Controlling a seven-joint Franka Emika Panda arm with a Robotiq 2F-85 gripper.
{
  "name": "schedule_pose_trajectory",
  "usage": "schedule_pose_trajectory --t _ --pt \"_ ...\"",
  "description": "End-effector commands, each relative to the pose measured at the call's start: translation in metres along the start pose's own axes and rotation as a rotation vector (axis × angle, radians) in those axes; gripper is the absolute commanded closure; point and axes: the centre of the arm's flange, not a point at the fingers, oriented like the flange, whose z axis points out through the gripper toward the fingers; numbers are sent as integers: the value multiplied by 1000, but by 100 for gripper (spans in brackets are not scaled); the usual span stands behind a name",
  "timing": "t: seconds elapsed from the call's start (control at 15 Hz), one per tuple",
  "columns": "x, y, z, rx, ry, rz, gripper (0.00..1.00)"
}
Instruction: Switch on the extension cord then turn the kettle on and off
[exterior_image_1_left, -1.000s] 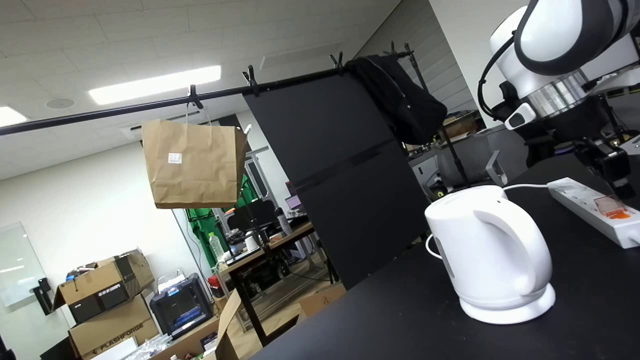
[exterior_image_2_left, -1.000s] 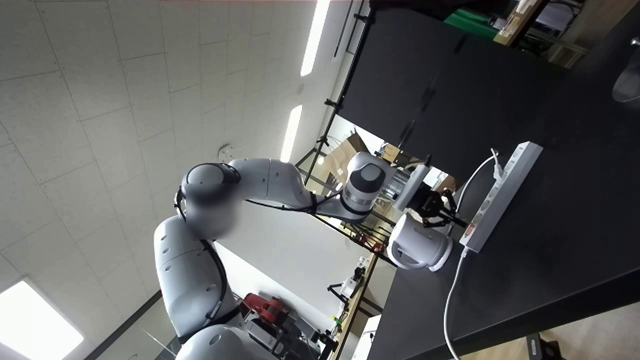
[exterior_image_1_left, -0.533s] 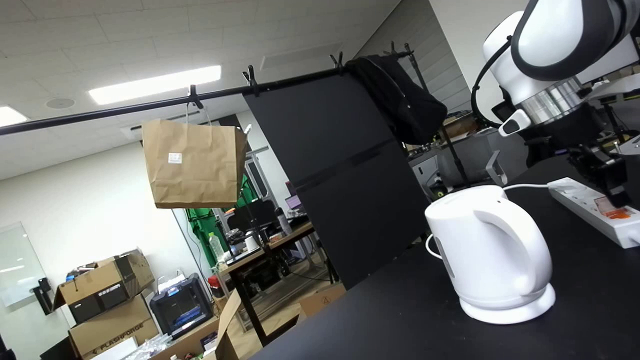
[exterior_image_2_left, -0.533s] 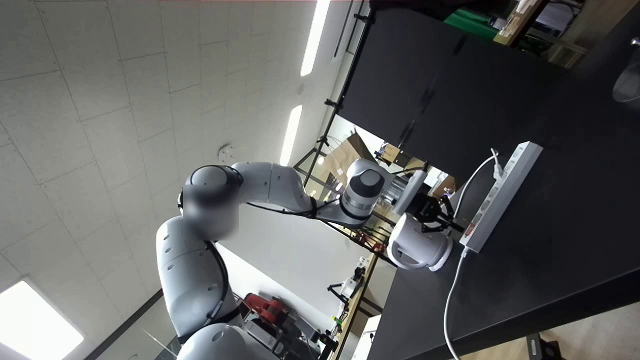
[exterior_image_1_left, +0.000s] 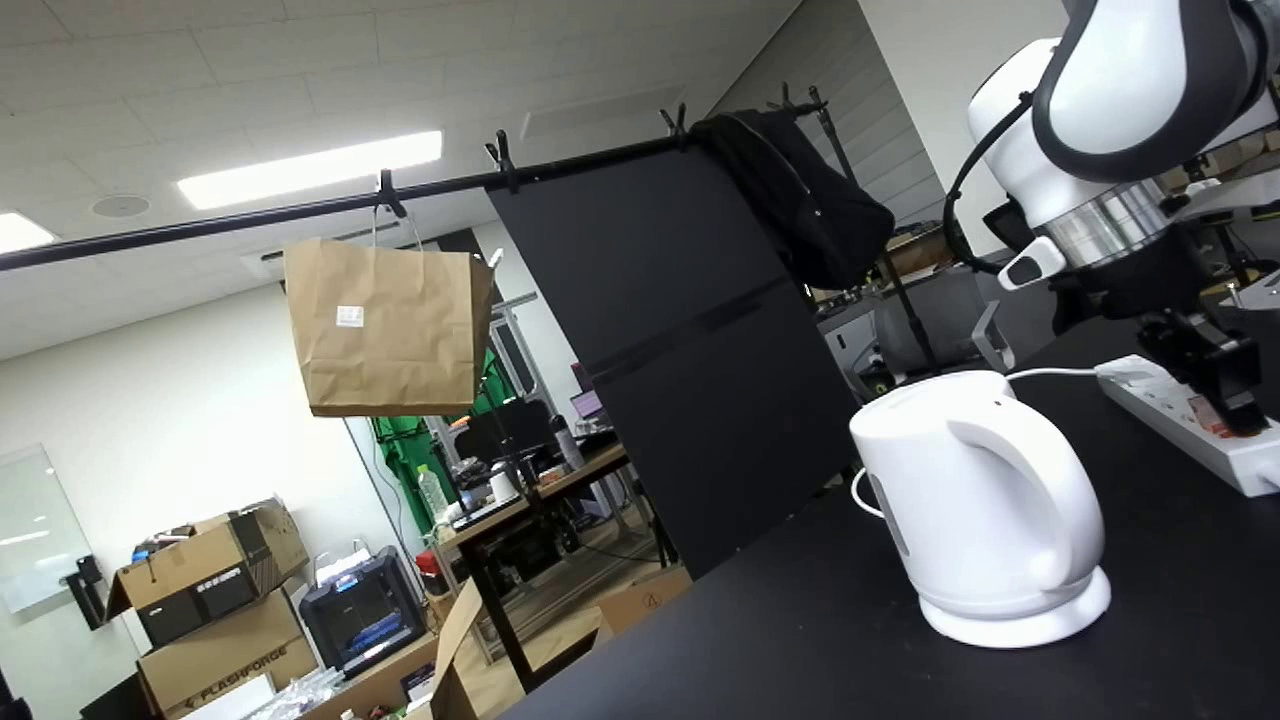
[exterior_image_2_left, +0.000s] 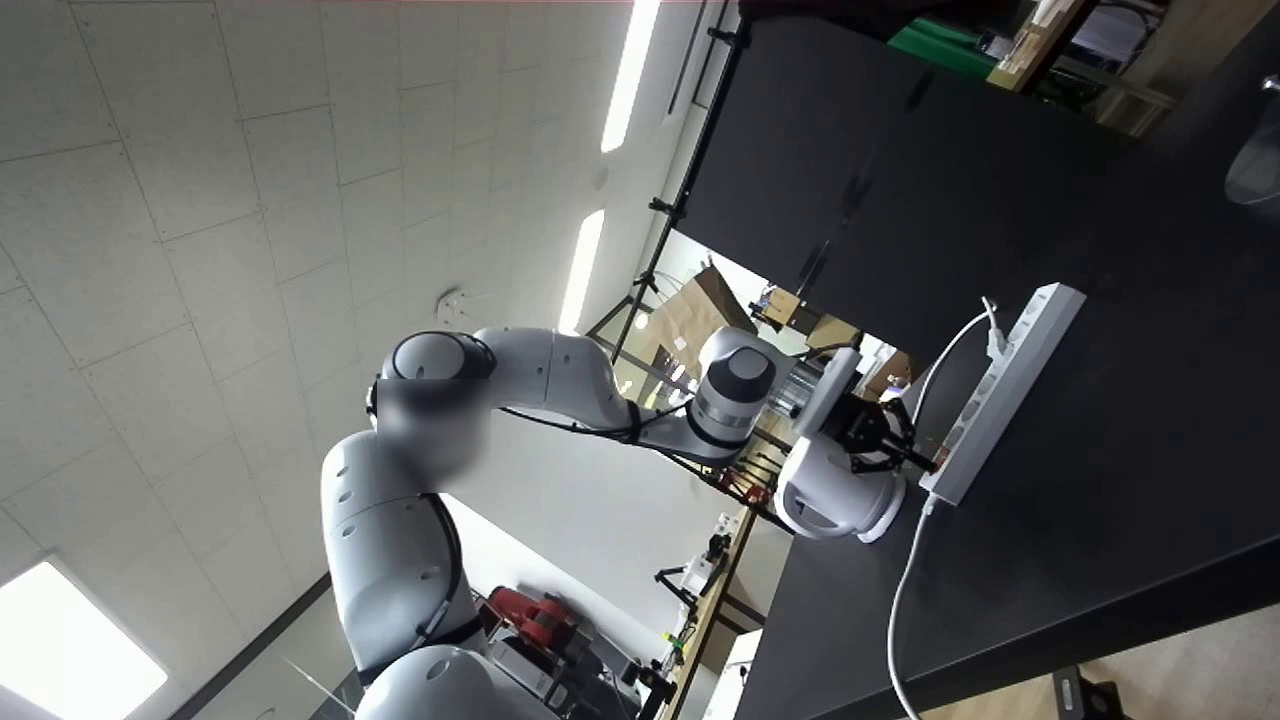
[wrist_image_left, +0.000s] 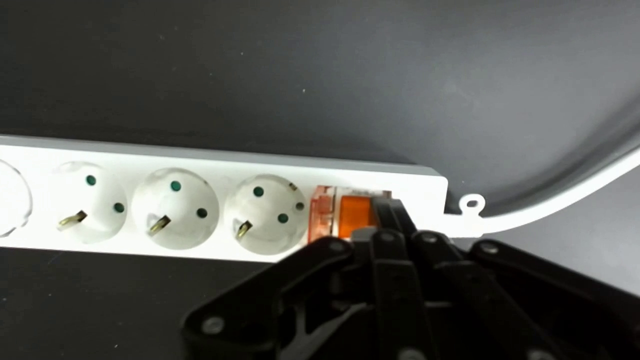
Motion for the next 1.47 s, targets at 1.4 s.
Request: schedule_pose_trajectory --t 1.4 --pt "-44 4 29 -60 146 86 100"
